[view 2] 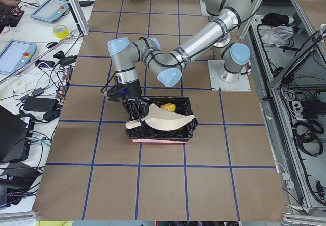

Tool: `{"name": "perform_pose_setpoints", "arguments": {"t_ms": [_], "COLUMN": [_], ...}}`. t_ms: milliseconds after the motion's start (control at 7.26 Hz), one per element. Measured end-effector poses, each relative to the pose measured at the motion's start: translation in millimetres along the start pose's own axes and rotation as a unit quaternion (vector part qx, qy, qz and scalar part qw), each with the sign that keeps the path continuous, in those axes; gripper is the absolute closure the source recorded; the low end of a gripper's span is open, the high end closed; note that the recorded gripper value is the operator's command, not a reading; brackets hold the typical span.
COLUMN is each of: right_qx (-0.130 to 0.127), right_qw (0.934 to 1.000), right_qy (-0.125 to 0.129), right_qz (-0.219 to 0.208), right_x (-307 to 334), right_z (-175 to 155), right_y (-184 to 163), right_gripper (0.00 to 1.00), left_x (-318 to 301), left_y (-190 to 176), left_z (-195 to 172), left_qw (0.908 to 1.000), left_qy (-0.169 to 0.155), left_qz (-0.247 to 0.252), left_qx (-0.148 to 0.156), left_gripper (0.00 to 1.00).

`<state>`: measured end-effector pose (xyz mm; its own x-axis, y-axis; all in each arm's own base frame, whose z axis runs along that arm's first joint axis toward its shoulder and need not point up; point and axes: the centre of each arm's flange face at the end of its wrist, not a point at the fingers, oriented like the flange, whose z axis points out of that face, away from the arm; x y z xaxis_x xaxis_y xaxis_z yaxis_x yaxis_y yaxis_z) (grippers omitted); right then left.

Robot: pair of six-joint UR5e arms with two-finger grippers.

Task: Sweep and dump trash into bin
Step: 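Hold the tipped dustpan over the bin with the left gripper, then carry the empty dustpan back and lower it onto the table with the left gripper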

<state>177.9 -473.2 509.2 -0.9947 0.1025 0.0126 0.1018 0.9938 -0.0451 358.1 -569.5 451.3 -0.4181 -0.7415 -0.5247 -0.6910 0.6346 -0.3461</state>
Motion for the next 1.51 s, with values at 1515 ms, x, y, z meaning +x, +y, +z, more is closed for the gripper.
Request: {"name": "perform_pose_setpoints", "arguments": {"t_ms": [1515], "right_qx": [-0.001], "right_qw": [0.9999], "right_qy": [0.003], "right_qz": [-0.013], "right_x": [1], "right_z": [2], "right_y": [0], "right_gripper": [0.0], "left_x": [221], "left_y": [101], "left_z": [-115], "left_qw": [0.9345], "left_qy": [0.23], "left_qz": [-0.164], "left_qx": [-0.217], "left_gripper": [1.0]}}
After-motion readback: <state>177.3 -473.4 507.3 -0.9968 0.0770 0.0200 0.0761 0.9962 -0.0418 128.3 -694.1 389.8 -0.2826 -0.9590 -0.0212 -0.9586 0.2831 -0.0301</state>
